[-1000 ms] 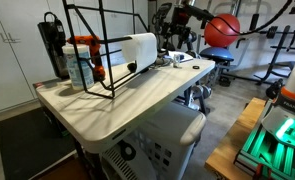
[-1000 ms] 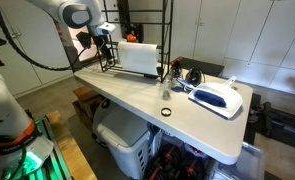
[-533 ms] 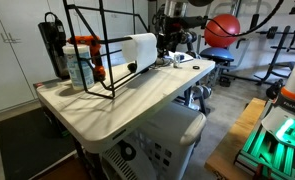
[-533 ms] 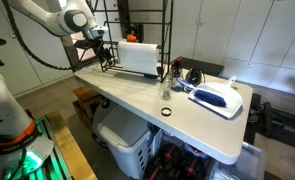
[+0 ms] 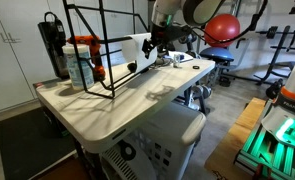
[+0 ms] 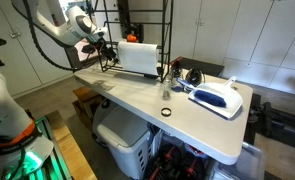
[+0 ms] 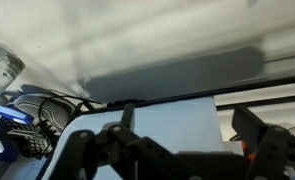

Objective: Put the paper towel on top of the table

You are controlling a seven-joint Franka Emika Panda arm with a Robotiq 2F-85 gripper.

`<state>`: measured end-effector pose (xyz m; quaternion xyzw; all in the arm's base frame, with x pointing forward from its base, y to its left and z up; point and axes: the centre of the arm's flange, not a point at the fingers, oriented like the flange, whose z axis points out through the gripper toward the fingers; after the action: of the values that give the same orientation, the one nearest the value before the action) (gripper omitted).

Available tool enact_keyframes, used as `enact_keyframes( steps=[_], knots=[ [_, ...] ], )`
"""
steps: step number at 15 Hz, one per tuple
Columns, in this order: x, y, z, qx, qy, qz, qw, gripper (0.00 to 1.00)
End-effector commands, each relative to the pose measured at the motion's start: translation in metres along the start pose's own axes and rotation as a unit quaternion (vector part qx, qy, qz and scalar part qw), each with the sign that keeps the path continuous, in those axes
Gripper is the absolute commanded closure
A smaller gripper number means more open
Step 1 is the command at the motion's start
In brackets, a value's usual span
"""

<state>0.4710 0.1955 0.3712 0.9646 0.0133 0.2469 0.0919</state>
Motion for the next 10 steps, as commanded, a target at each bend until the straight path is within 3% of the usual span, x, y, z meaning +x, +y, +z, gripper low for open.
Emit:
enact_keyframes(
  steps=[1, 6, 10],
  knots=[
    [0.001, 0.000, 0.003, -0.001, 0.000, 0.004, 1.0000, 0.00],
    [0.003, -0.001, 0.002, -0.001, 0.002, 0.002, 1.0000, 0.00],
    [0.012, -0.011, 0.031, -0.010, 0.023, -0.006, 0.9997, 0.00]
  ],
)
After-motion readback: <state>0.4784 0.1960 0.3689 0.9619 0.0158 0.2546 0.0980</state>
